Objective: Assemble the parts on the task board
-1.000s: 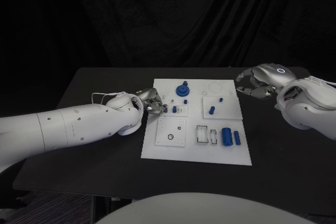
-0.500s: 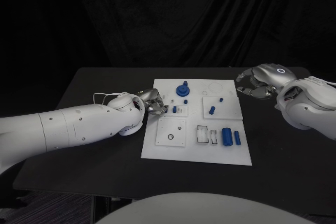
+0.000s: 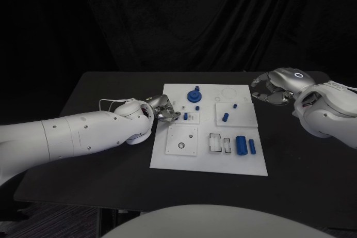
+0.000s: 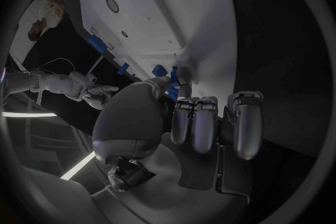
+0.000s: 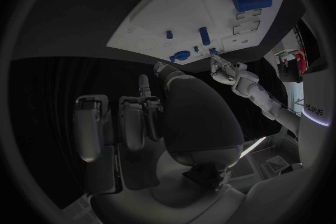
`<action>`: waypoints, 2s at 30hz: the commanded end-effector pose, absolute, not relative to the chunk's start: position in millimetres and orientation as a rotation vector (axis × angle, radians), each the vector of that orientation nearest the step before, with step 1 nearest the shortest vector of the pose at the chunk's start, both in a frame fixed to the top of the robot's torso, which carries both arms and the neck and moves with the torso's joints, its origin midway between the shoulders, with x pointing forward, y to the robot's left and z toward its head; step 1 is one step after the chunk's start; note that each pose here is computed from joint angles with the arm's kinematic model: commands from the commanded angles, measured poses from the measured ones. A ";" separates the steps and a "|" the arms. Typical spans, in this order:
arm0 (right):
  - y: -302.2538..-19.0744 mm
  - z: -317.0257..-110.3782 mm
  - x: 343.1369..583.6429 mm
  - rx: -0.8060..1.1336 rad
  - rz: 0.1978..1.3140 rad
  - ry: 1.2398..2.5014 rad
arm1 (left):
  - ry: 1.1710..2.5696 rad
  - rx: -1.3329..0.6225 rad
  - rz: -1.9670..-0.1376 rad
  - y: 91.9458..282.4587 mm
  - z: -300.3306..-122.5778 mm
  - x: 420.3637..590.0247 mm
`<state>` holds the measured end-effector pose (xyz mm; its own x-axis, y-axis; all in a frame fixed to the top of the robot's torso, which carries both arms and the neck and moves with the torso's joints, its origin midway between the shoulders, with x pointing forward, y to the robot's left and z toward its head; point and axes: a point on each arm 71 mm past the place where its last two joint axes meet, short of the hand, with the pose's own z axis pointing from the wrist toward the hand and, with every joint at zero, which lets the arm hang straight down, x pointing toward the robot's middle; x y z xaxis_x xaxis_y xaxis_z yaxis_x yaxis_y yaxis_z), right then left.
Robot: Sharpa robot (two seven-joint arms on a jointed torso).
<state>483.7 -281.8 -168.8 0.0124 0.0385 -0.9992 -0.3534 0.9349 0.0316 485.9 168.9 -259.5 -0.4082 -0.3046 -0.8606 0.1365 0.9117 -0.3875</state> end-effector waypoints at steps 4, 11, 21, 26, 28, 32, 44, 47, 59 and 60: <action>-283.3 -169.3 484.5 -0.242 0.291 1.540 | 1.945 -0.101 -0.510 165.4 -262.9 482.9; -283.1 -169.4 484.6 -0.243 0.291 1.541 | 1.930 -0.102 -0.520 165.8 -262.0 483.4; -283.4 -169.6 484.4 -0.242 0.289 1.544 | 1.933 -0.108 -0.508 168.2 -262.6 484.1; -283.5 -169.7 484.3 -0.243 0.289 1.545 | 1.943 -0.109 -0.498 169.1 -263.4 484.3; -283.5 -169.7 484.2 -0.243 0.289 1.546 | 1.945 -0.109 -0.495 169.3 -263.6 484.4; -283.7 -169.7 484.0 -0.242 0.288 1.547 | 1.944 -0.110 -0.495 169.5 -263.6 484.5; -283.9 -169.7 484.0 -0.241 0.287 1.548 | 1.926 -0.109 -0.509 171.0 -262.5 485.2; -283.9 -169.8 484.1 -0.241 0.286 1.548 | 1.918 -0.108 -0.515 171.4 -261.9 485.5; -284.4 -170.1 484.4 -0.240 0.282 1.551 | 1.899 -0.114 -0.520 175.2 -260.7 485.9; -284.4 -170.1 484.4 -0.240 0.282 1.552 | 1.899 -0.115 -0.520 175.5 -260.7 485.9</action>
